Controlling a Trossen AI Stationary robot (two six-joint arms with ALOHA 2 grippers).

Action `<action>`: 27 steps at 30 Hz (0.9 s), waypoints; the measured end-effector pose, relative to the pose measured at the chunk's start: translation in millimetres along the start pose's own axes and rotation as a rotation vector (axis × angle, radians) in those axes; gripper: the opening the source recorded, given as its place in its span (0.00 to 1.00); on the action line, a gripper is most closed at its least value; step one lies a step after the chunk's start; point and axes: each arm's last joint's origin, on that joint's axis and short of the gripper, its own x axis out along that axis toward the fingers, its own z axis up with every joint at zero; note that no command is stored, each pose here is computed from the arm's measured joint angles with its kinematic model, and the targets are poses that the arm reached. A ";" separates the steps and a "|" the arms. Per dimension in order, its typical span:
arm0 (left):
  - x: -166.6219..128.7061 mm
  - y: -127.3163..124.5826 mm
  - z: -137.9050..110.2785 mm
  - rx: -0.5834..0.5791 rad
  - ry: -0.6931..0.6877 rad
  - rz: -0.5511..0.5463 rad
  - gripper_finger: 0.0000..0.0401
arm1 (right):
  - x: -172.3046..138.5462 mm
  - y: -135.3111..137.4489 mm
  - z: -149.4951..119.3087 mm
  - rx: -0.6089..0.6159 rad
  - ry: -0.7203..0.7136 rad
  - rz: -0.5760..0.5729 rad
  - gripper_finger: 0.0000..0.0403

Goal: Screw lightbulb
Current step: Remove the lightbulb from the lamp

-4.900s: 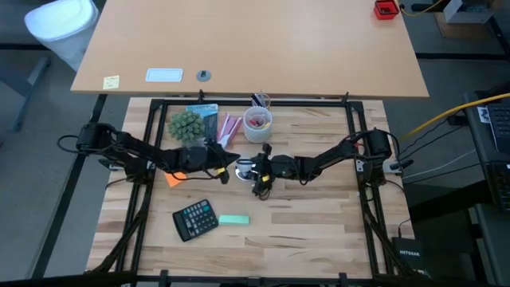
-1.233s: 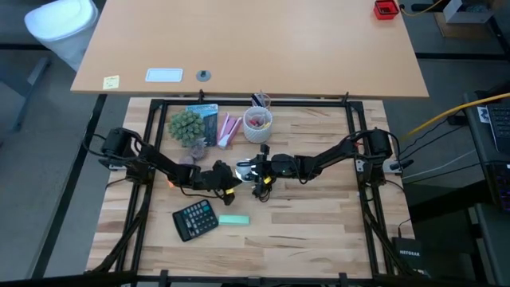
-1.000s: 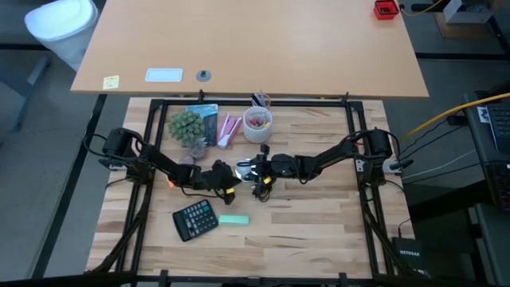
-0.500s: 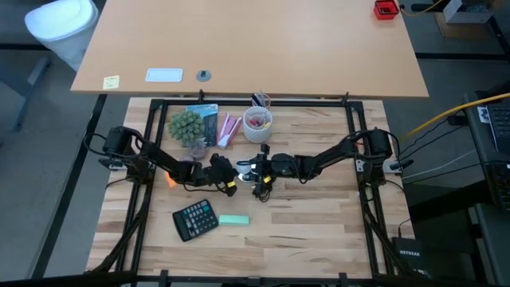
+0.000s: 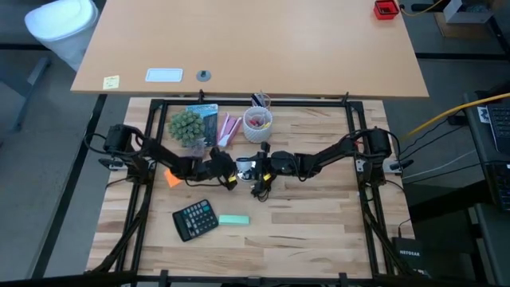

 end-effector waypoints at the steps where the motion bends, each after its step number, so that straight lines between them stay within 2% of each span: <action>1: 0.9 1.6 0.6 0.010 -0.001 0.006 0.00 | 0.1 -0.8 -0.1 0.001 0.000 0.000 0.43; 8: 8.9 17.8 7.2 0.021 -0.035 0.070 0.00 | 0.6 -3.9 -0.5 0.018 -0.001 0.005 0.43; 14: 13.3 27.5 15.5 -0.022 -0.080 0.089 0.00 | 0.6 -4.4 -0.6 0.022 0.001 -0.009 0.43; 23: -5.7 0.7 19.8 -0.010 -0.126 -0.027 0.00 | 0.6 -4.8 -0.7 0.026 0.004 -0.027 0.43; 27: -15.6 -11.6 15.0 -0.008 -0.099 -0.070 0.00 | 0.6 -4.9 -0.7 0.026 0.004 -0.031 0.43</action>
